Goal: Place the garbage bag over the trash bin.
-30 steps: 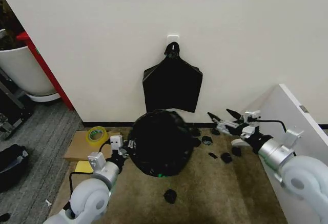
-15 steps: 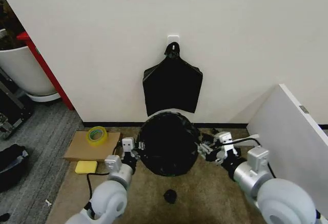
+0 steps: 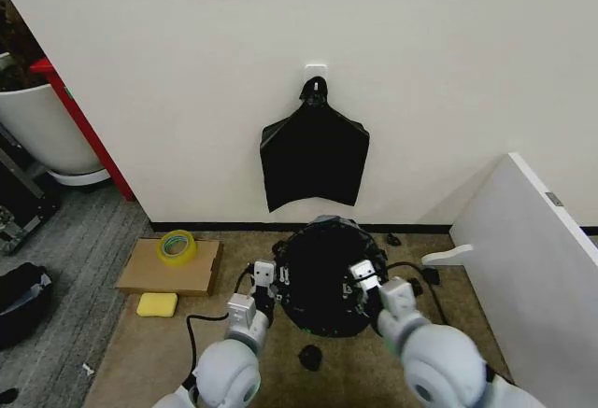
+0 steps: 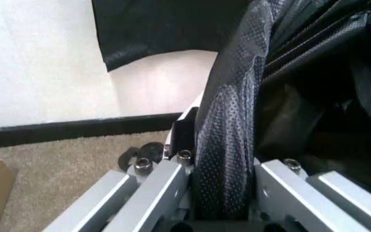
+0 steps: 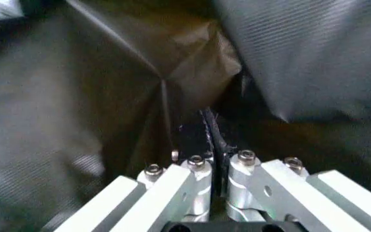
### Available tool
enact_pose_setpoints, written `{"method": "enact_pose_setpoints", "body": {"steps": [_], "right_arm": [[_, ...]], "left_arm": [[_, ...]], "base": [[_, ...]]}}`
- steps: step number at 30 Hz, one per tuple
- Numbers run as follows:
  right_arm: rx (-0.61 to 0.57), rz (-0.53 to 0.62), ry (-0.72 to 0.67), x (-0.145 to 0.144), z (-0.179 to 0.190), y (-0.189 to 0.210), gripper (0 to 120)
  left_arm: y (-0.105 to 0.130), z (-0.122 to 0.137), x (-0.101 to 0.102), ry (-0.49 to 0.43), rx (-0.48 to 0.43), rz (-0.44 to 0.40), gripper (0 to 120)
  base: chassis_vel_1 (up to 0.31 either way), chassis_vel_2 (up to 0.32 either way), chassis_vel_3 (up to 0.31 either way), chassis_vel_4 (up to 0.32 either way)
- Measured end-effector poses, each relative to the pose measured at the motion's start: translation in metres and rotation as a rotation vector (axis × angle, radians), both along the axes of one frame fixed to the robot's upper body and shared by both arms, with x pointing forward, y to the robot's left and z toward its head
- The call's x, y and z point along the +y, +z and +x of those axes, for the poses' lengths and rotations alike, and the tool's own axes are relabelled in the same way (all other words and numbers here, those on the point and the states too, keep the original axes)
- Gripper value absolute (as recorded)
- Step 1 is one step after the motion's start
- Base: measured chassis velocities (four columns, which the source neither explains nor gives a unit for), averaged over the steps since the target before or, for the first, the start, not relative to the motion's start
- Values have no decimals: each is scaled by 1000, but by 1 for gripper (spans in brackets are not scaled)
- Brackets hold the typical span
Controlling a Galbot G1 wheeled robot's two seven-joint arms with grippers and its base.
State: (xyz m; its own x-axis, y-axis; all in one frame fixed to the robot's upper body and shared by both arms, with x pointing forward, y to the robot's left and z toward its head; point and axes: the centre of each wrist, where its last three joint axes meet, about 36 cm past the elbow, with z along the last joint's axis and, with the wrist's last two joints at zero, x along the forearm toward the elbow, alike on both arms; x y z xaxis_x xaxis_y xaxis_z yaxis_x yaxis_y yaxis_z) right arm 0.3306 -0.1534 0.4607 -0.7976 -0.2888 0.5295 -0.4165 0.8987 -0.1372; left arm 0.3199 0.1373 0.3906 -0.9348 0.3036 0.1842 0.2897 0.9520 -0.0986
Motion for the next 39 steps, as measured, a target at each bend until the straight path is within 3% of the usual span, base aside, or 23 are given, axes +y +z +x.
{"method": "enact_pose_setpoints", "body": {"steps": [11, 18, 31, 39], "right_arm": [[-16, -151, 45, 57, 29, -59, 0], [-2, -224, 46, 64, 42, -85, 0], [-10, -289, 11, 57, 56, -98, 0], [-18, -262, 49, 73, 49, -93, 0]], "left_arm": [[11, -14, 5, -32, 9, 23, 1], [17, -22, 8, -60, -1, 30, 1], [20, -28, 12, -72, -21, 52, 1], [21, -30, 12, -76, -22, 54, 1]], "base": [[0, 0, 0, 0], [0, 0, 0, 0], [0, 0, 0, 0], [0, 0, 0, 0]]}}
